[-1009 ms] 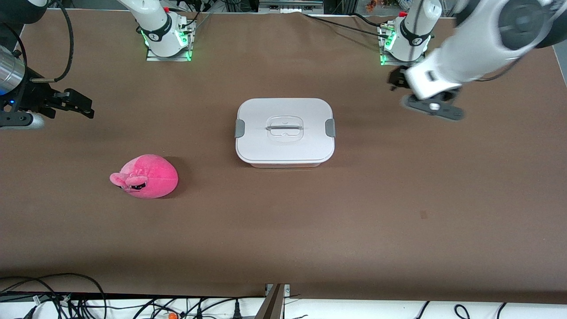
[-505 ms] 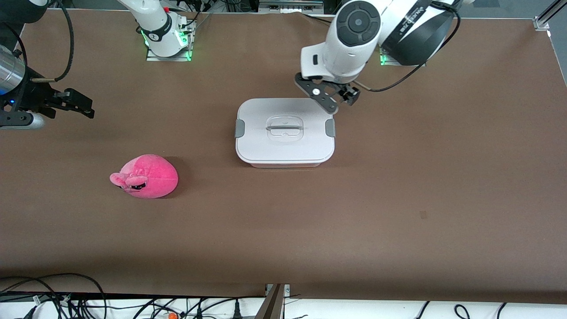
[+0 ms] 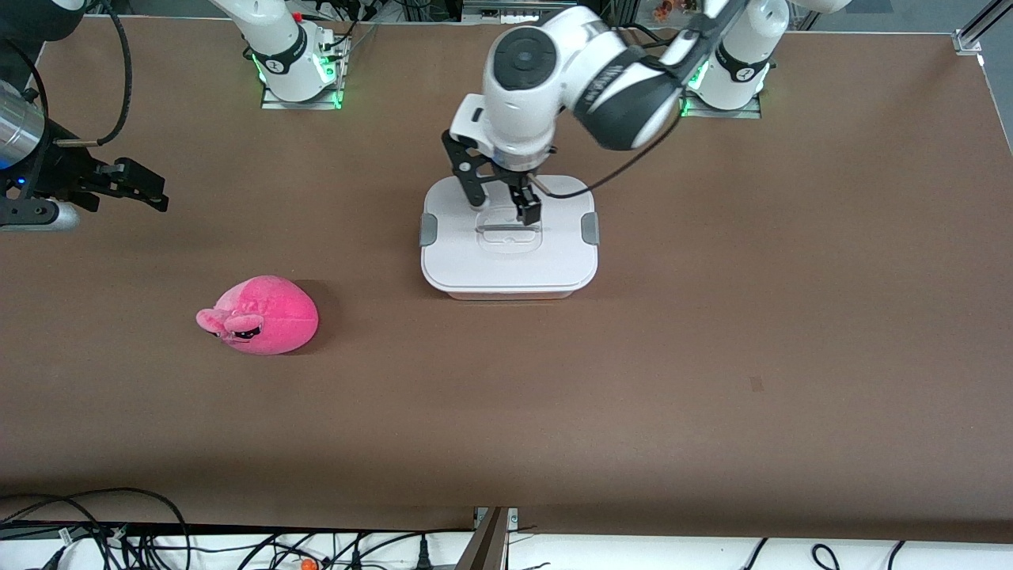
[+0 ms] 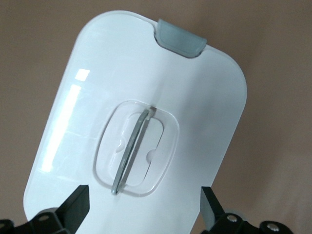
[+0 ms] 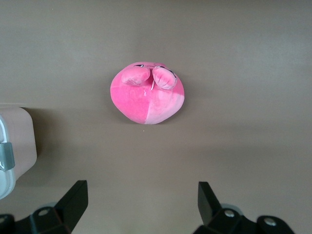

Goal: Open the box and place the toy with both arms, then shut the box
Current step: 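Move the left gripper over the white lid handle and lower, then close the left gripper on the lid handle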

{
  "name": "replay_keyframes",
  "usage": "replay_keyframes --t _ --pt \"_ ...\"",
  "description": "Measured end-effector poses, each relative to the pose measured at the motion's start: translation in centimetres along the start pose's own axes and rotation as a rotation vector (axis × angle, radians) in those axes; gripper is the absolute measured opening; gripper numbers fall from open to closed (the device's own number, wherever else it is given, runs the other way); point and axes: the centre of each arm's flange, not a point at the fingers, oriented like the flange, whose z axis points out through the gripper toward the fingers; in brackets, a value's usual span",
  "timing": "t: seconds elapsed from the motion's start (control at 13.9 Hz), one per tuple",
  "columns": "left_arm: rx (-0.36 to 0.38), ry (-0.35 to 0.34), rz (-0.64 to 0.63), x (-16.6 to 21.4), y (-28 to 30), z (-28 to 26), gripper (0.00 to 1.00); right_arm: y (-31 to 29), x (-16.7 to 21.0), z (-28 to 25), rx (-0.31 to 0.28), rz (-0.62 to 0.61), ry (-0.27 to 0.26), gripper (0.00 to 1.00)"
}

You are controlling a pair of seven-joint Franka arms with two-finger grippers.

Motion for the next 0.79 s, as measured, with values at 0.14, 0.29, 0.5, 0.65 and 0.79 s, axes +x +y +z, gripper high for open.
replay_keyframes --t 0.14,0.29,0.5,0.65,0.79 --pt "0.021 0.001 0.055 0.6 0.2 0.9 1.00 0.0 0.0 0.0 0.000 0.000 0.000 1.00" --pt "0.031 0.025 0.091 0.9 -0.9 1.9 1.00 0.0 0.0 0.0 0.000 0.000 0.000 1.00" --pt "0.021 0.033 0.105 1.7 -1.7 5.8 1.00 0.0 0.0 0.0 0.000 -0.001 0.000 1.00" --pt "0.025 0.038 0.127 1.9 -2.3 7.3 1.00 -0.2 0.0 0.0 0.000 -0.003 0.000 1.00" --pt "0.024 0.036 0.148 1.5 -3.4 7.9 0.91 -0.2 0.0 0.0 0.000 -0.004 0.000 1.00"
